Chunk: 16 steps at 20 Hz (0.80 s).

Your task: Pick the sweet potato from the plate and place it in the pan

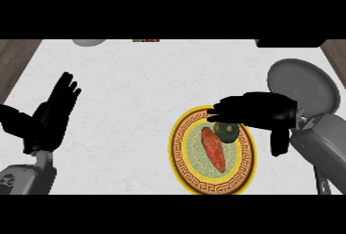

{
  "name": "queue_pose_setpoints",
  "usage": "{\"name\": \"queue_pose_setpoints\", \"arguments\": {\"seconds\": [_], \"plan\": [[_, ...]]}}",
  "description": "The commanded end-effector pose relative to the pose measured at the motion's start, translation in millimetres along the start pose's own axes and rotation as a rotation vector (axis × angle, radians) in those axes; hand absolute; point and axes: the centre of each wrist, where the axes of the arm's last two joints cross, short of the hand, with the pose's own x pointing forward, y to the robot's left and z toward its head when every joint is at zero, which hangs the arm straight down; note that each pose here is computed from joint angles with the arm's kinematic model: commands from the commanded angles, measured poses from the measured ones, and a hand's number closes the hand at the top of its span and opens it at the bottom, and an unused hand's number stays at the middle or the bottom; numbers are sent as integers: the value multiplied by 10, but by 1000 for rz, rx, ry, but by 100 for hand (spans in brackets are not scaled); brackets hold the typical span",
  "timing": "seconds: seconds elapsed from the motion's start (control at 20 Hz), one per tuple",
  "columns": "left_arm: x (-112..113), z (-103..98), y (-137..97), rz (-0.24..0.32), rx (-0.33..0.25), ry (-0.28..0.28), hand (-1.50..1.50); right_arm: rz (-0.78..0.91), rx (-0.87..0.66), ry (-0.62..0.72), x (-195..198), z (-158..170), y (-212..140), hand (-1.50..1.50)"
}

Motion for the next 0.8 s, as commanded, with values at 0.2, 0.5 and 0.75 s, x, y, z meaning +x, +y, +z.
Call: {"name": "queue_pose_setpoints", "arguments": {"seconds": [0.2,0.5,0.75], "plan": [[25,73,51,2,3,1,0,184,-34,96,324,-66,48,-150],[-133,3,5,-11,2,1,0,157,-55,82,579,-185,71,-150],[-122,-2,-177,9,11,14,0,171,-5,105,762,-78,172,-150]]}}
